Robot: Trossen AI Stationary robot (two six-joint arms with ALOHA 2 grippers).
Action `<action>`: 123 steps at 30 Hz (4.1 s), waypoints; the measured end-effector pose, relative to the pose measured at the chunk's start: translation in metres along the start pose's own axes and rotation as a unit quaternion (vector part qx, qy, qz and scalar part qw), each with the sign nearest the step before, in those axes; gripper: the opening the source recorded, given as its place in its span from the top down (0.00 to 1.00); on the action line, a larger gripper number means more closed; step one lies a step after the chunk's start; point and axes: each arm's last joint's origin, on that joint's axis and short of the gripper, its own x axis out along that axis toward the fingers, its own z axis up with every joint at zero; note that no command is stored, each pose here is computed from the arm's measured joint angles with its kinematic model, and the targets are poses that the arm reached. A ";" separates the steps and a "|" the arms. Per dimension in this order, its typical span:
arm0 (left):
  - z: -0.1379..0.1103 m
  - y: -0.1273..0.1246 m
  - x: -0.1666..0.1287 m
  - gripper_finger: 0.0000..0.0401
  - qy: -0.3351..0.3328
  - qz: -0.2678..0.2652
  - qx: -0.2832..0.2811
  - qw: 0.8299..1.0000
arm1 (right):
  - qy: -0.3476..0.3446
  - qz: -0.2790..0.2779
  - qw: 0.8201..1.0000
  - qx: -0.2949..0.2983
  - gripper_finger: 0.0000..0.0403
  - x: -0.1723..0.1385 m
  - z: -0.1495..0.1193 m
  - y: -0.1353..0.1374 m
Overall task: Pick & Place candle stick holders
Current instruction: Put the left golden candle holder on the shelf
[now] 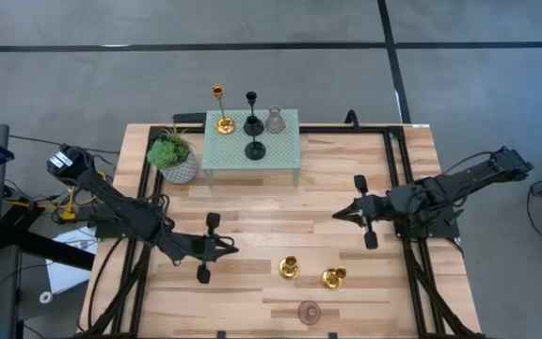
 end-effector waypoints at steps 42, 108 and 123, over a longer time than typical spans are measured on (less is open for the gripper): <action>-0.044 0.015 0.046 0.98 -0.047 -0.083 -0.068 0.993 | 0.014 -0.007 0.999 0.028 1.00 0.006 -0.006 0.001; -0.054 0.016 0.165 0.51 -0.093 -0.163 -0.130 0.974 | -0.013 -0.034 0.998 0.045 1.00 0.006 -0.001 -0.001; -0.048 0.014 0.171 0.54 -0.072 -0.150 -0.128 0.978 | -0.013 -0.034 0.998 0.045 1.00 0.006 -0.001 -0.001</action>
